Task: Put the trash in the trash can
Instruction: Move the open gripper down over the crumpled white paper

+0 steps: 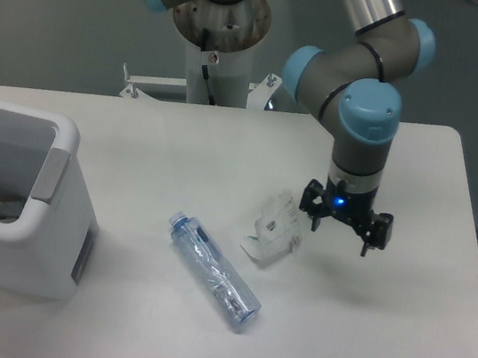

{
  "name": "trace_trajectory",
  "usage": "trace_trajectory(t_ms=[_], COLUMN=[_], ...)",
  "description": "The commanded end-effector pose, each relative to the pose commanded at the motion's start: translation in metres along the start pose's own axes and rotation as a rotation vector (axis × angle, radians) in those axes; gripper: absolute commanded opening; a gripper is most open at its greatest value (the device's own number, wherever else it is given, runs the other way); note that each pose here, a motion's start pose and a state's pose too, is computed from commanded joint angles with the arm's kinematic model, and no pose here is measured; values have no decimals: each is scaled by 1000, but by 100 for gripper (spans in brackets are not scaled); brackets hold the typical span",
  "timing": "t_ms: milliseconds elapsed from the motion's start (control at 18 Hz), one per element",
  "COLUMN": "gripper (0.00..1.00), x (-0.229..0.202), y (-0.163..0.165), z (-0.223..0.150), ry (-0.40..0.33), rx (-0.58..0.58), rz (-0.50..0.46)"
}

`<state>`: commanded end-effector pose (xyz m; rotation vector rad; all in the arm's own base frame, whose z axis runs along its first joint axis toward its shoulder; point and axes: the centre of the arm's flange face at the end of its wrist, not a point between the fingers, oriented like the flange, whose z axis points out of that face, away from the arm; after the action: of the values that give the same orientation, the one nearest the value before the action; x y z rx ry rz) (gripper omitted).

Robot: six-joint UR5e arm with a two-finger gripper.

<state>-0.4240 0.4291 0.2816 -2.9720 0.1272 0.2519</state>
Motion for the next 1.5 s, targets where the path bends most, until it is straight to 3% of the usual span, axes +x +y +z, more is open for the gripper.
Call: trace_trajectory(t_ms=[500,778,1222,1278,1333,1444,1500], gripper=[100,100,100,97,83,52,27], x=[46,76,86,87,87,86,85], y=[-21,-12,-16,-16,-16,-17,-18], z=[13,33,35,37,40,39,38], ry=[50,106,138,141,146,142,140], rx=[-20,-51,-70,-72,-75,-71,-70], rz=[65,78,72,73,73,72,72])
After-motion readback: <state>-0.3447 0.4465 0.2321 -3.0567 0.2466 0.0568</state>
